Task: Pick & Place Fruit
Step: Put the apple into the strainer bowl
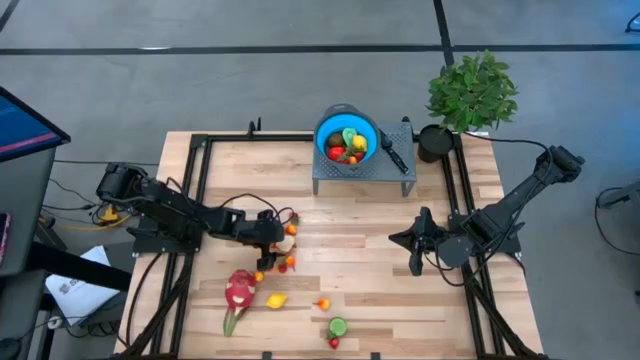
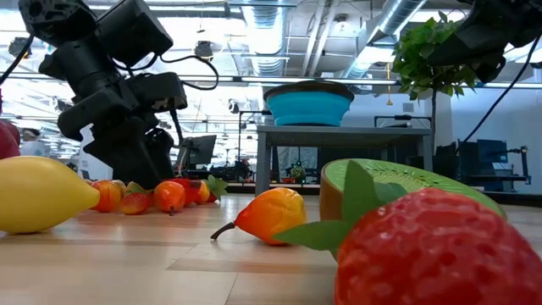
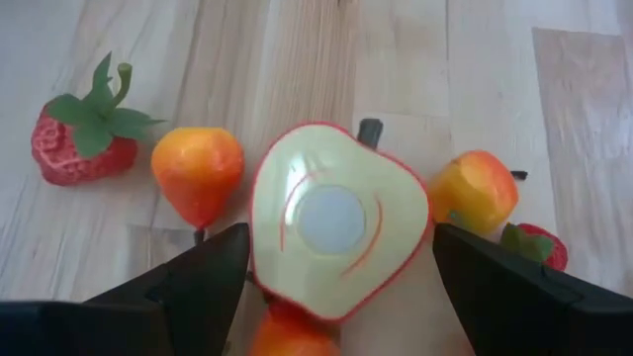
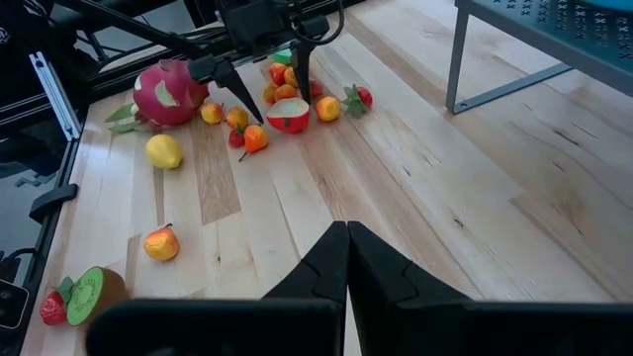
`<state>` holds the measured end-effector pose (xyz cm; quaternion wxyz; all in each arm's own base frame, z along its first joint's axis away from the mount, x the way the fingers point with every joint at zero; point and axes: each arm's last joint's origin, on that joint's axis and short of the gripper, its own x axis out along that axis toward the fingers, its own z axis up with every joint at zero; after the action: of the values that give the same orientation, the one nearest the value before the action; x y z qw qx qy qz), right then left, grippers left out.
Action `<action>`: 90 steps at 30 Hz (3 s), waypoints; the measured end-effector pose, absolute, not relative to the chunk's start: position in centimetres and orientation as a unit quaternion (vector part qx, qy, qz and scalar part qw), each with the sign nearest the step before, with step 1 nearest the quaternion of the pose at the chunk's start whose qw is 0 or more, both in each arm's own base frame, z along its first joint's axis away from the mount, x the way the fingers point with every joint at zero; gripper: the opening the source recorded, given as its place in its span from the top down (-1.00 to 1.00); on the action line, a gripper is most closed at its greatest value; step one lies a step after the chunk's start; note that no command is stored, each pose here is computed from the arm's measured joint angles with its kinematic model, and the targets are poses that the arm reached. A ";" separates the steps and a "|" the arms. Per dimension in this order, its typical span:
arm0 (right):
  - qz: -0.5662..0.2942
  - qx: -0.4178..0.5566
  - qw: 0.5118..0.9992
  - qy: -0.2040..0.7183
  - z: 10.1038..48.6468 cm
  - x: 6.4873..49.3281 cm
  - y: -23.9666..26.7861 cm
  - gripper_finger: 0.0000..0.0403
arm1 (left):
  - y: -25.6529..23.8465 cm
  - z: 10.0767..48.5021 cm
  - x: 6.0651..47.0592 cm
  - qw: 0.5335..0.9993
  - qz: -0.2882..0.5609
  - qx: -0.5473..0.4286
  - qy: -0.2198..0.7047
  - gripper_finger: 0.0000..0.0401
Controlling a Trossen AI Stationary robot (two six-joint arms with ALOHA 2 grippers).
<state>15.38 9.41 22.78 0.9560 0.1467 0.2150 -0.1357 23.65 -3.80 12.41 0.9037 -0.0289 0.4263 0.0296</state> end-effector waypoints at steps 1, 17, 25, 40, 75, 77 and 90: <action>-0.136 0.147 0.956 0.215 22.8 15.4 9.4 1.00 | -3.8 12.4 23.6 0.906 0.029 -0.030 0.421 -0.56; -0.136 0.150 0.956 0.214 22.8 15.4 9.4 1.00 | -3.8 12.2 23.6 0.911 0.028 -0.032 0.410 -0.48; -0.136 0.151 0.955 0.214 22.8 15.4 9.4 1.00 | -3.8 12.3 23.6 0.912 0.027 -0.033 0.407 -0.48; -0.138 0.138 0.955 0.224 22.6 15.3 9.3 1.00 | -3.8 12.3 23.6 0.914 0.025 -0.030 0.404 -0.48; -0.144 0.129 0.954 0.230 22.5 15.2 9.2 1.00 | -2.7 11.3 24.6 0.917 0.031 -0.022 0.398 -0.42; -0.144 0.129 0.954 0.230 22.5 15.2 9.2 1.00 | -2.7 11.3 24.6 0.916 0.023 -0.025 0.399 -0.36; -0.144 0.130 0.954 0.229 22.5 15.2 9.2 1.00 | -2.8 11.3 24.6 0.917 0.020 -0.030 0.398 -0.34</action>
<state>15.18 9.23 22.48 0.9540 0.1300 0.2290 -0.1436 24.58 -2.77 11.30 0.9167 -0.0297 0.3980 0.0205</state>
